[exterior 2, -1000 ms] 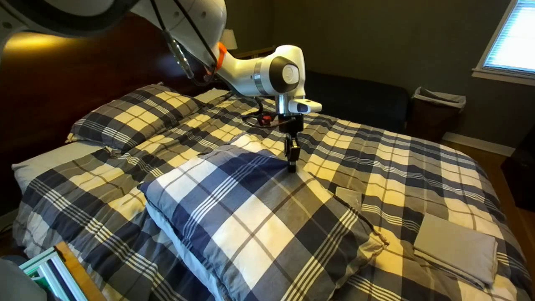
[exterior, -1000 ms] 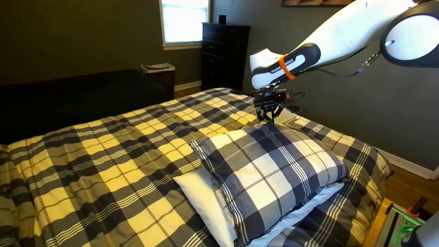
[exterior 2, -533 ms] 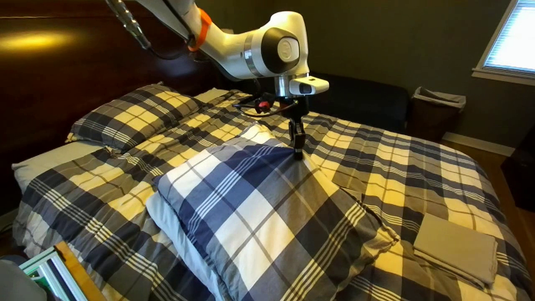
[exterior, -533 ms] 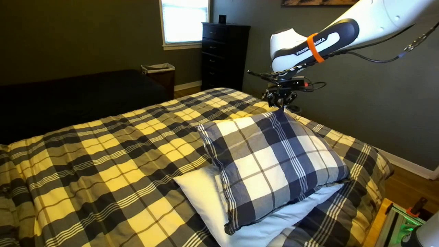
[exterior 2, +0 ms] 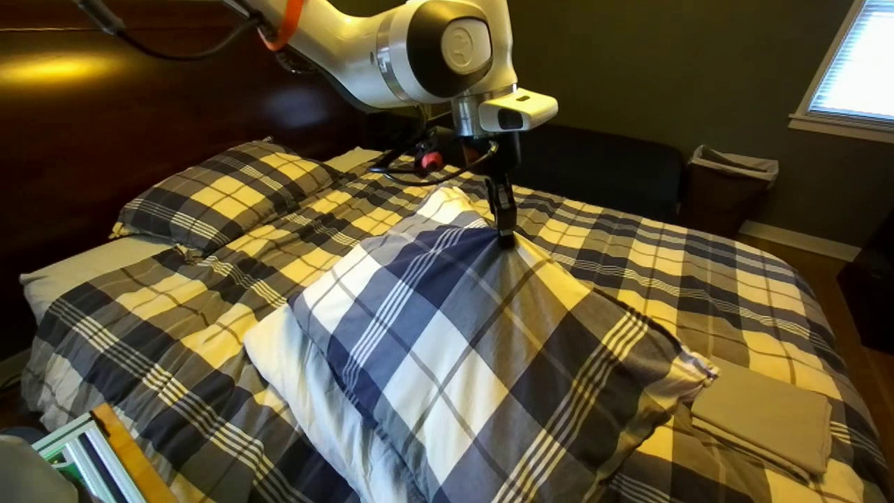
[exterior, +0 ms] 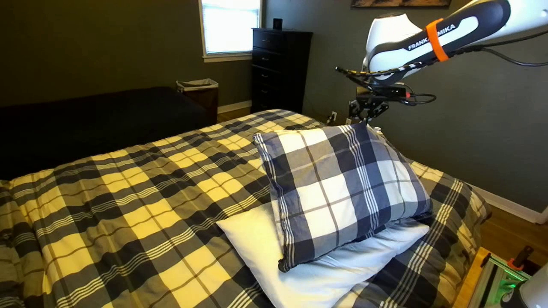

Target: Move the checked pillow to the right, remove the black remote from the white pillow and put it on the bed

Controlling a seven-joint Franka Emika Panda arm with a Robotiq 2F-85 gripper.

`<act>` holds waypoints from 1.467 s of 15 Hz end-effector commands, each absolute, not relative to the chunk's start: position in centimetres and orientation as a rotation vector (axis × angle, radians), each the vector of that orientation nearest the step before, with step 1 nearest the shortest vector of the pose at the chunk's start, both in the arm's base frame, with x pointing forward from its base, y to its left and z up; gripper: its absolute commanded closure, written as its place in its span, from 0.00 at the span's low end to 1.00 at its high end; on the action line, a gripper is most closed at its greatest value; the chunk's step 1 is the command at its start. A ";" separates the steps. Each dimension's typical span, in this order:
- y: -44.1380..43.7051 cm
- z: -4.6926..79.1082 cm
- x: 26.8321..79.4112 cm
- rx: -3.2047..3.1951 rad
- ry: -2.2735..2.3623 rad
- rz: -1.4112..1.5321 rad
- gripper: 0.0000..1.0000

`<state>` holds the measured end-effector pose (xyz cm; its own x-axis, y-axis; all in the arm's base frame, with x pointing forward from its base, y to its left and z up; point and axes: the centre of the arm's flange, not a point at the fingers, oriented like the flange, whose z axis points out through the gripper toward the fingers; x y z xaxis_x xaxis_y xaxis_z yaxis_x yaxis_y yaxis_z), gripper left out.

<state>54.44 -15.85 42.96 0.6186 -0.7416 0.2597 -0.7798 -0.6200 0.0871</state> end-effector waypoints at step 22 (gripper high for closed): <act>-21.0 49.0 51.6 2.611 -1.252 0.511 0.99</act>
